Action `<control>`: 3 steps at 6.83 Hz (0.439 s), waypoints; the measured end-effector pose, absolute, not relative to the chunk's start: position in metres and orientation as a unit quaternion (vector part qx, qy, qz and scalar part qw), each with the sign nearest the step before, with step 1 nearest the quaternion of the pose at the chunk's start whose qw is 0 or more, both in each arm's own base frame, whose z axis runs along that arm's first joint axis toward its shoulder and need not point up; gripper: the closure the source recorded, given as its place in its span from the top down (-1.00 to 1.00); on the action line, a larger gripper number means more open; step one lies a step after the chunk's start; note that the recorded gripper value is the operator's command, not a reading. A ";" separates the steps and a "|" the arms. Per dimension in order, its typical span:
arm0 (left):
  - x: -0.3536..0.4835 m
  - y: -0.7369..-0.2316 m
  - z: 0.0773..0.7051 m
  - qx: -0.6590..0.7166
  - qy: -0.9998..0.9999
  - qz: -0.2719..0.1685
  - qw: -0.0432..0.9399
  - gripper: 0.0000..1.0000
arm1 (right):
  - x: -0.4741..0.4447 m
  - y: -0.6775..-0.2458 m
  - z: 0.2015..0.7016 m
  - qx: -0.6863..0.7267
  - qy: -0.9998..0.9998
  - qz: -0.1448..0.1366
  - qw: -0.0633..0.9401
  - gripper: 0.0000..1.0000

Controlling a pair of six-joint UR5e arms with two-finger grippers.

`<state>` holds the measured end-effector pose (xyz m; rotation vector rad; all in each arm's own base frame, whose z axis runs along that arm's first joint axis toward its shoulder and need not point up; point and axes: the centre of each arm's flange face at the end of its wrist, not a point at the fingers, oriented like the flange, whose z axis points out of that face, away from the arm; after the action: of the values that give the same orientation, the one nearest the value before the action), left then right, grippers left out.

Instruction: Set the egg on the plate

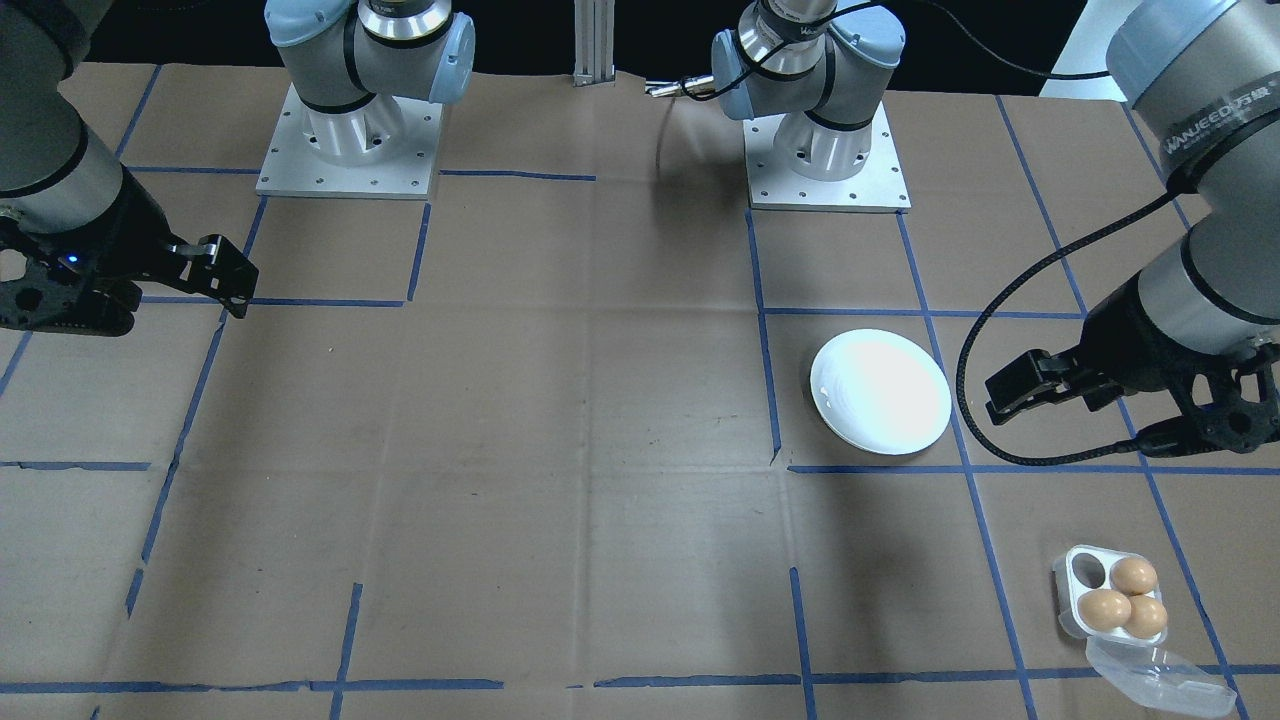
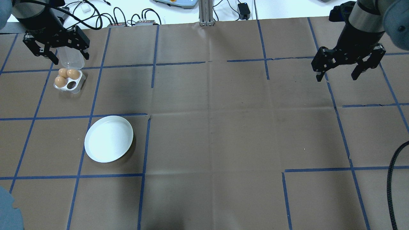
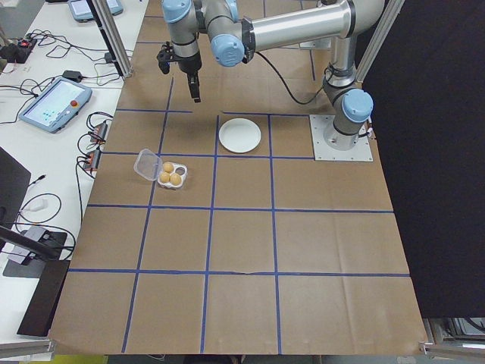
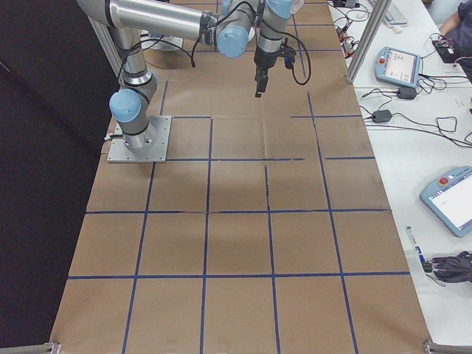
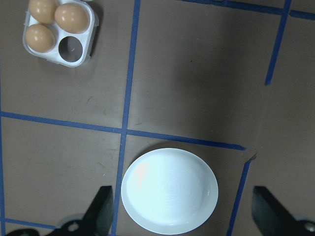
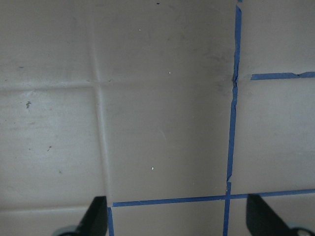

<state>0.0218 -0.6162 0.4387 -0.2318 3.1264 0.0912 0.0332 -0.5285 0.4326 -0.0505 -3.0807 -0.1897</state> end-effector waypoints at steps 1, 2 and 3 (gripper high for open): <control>0.021 -0.616 0.438 -0.074 0.997 0.030 0.001 0.99 | 0.033 -0.528 0.433 -0.016 -0.998 -0.061 0.027 1.00; 0.021 -0.616 0.438 -0.074 0.997 0.029 -0.002 0.99 | 0.033 -0.529 0.433 -0.016 -0.998 -0.061 0.027 1.00; 0.020 -0.615 0.439 -0.076 0.997 0.028 -0.004 0.99 | 0.033 -0.528 0.433 -0.016 -0.998 -0.061 0.027 1.00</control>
<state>0.0196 -0.6150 0.4391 -0.2379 3.1389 0.0884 0.0332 -0.5285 0.4326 -0.0505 -3.0807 -0.1897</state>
